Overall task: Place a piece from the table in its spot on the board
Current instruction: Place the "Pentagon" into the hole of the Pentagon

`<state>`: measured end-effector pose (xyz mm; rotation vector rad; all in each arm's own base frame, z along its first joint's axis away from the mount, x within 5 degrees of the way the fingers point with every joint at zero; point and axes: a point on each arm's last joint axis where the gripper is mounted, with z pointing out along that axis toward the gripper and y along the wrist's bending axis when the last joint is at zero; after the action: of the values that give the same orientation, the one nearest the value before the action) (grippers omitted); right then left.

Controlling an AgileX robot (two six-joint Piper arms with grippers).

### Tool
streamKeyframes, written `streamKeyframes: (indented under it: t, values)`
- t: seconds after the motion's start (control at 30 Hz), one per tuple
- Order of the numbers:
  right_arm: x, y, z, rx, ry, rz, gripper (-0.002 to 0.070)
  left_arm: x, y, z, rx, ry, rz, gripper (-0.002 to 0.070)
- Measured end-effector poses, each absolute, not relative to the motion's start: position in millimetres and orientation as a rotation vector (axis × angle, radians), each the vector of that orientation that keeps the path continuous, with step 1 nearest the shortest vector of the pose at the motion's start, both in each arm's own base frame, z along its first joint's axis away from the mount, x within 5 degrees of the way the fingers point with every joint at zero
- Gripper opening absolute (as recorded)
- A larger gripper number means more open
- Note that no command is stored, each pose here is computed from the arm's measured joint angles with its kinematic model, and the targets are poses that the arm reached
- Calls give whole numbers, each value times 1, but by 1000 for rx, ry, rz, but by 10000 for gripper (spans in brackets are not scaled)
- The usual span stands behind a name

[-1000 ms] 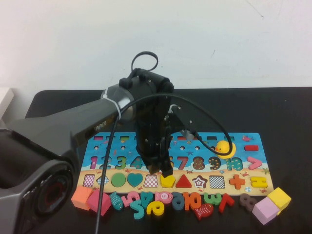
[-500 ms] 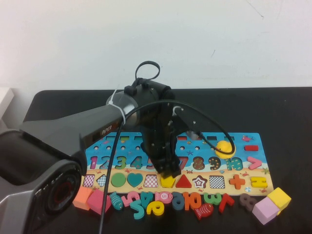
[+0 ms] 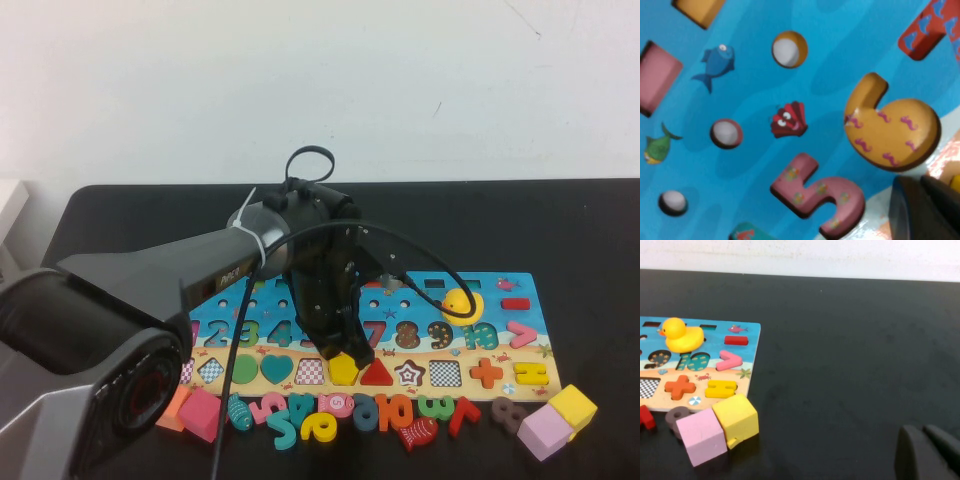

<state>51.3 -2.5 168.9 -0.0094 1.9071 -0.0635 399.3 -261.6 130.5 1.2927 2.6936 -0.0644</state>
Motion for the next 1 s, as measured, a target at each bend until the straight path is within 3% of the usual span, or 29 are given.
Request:
streamKeyframes:
  t: [0.6,0.83,1.0]
  values:
    - [51,-2,169,-9,1907,-63,19,393,-258,145,1313,2732,-58,0]
    - [51,-2,169,-9,1907,-63,19,390,-260,145,1315,2754,-115,0]
    - [51,-2,169,-9,1907,-63,19,394,-255,145,1289,2752,-7,0]
